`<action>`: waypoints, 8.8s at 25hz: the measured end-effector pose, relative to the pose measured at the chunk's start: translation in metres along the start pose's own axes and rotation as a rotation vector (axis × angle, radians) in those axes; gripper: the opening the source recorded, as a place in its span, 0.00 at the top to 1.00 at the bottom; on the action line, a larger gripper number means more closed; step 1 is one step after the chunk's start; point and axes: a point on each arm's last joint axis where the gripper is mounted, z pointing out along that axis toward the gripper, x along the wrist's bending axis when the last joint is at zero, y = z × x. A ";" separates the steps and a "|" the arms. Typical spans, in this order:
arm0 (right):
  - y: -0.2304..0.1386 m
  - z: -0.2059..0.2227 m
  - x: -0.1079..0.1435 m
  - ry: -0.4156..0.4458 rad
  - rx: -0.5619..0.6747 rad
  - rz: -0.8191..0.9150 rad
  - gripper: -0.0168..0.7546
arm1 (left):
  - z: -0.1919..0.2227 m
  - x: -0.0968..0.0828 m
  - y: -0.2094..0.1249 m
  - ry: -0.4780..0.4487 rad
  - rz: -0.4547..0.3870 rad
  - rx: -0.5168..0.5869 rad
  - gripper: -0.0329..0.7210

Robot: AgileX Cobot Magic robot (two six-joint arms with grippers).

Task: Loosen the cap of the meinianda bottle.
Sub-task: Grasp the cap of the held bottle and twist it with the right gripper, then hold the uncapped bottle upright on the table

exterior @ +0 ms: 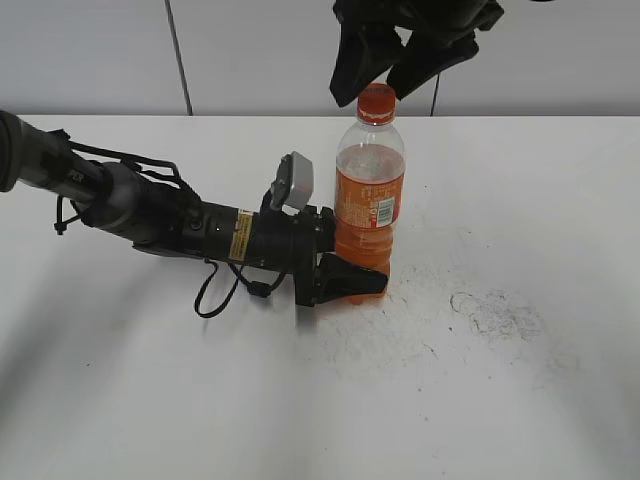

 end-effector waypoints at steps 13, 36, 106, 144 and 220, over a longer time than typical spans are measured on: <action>-0.004 0.000 -0.002 -0.018 0.043 -0.198 0.63 | 0.000 0.000 0.000 0.000 0.000 0.000 0.23; 0.001 0.000 -0.003 -0.029 -0.012 0.010 0.36 | 0.000 0.000 0.000 -0.002 0.002 0.000 0.23; -0.001 0.000 -0.001 -0.007 0.023 -0.740 0.51 | 0.000 0.000 0.001 -0.002 -0.004 -0.001 0.23; -0.005 -0.017 0.005 -0.019 0.014 -0.760 0.64 | 0.000 0.000 0.001 -0.002 -0.004 0.000 0.23; -0.170 0.116 -0.112 -0.251 -0.020 0.195 0.38 | -0.012 0.008 0.000 0.033 0.032 0.086 0.06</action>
